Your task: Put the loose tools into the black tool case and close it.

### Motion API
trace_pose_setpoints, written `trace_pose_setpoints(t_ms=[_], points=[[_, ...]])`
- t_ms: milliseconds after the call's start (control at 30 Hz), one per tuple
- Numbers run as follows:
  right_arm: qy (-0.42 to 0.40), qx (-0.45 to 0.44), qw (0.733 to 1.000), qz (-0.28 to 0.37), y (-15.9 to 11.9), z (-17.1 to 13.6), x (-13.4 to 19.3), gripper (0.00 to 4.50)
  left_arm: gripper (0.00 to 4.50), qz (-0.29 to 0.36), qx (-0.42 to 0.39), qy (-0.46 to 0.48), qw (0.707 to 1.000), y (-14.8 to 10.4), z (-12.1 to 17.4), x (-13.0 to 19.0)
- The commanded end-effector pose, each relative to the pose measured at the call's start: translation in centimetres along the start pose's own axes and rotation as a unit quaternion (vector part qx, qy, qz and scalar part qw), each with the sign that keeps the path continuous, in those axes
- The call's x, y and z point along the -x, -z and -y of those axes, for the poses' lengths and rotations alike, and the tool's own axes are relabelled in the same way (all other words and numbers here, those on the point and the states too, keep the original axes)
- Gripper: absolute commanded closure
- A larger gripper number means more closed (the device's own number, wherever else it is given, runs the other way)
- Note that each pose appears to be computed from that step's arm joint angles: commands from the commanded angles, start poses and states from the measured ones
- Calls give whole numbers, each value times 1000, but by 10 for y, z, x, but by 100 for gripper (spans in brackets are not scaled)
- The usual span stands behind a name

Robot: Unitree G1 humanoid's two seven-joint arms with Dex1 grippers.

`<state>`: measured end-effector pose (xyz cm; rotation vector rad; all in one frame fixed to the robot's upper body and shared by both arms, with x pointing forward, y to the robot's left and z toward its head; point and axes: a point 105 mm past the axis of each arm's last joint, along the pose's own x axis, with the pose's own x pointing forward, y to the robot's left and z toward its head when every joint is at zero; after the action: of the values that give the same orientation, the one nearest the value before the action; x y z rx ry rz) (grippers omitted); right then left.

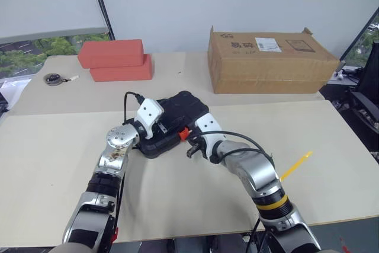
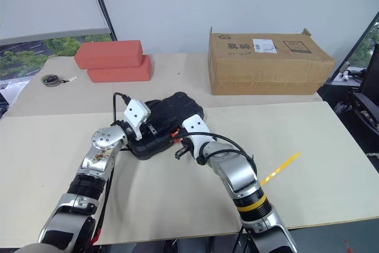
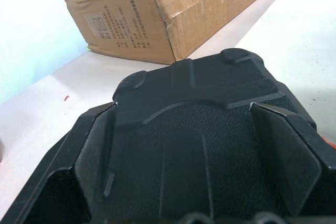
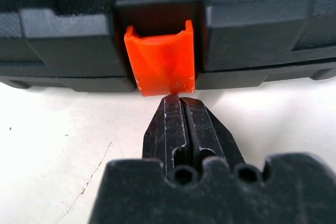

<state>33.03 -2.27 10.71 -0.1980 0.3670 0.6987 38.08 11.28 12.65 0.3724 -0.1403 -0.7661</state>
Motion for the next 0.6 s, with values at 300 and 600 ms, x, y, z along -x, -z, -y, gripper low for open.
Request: trace_pose_setpoints(t_ms=[300,600], points=[[-51,76,990,111,-4,29,52,445,23,-11,128,-33,991,27,-10,47],[-58,50,987,144,43,77,92,374,23,-18,158,-64,985,10,-34,142]])
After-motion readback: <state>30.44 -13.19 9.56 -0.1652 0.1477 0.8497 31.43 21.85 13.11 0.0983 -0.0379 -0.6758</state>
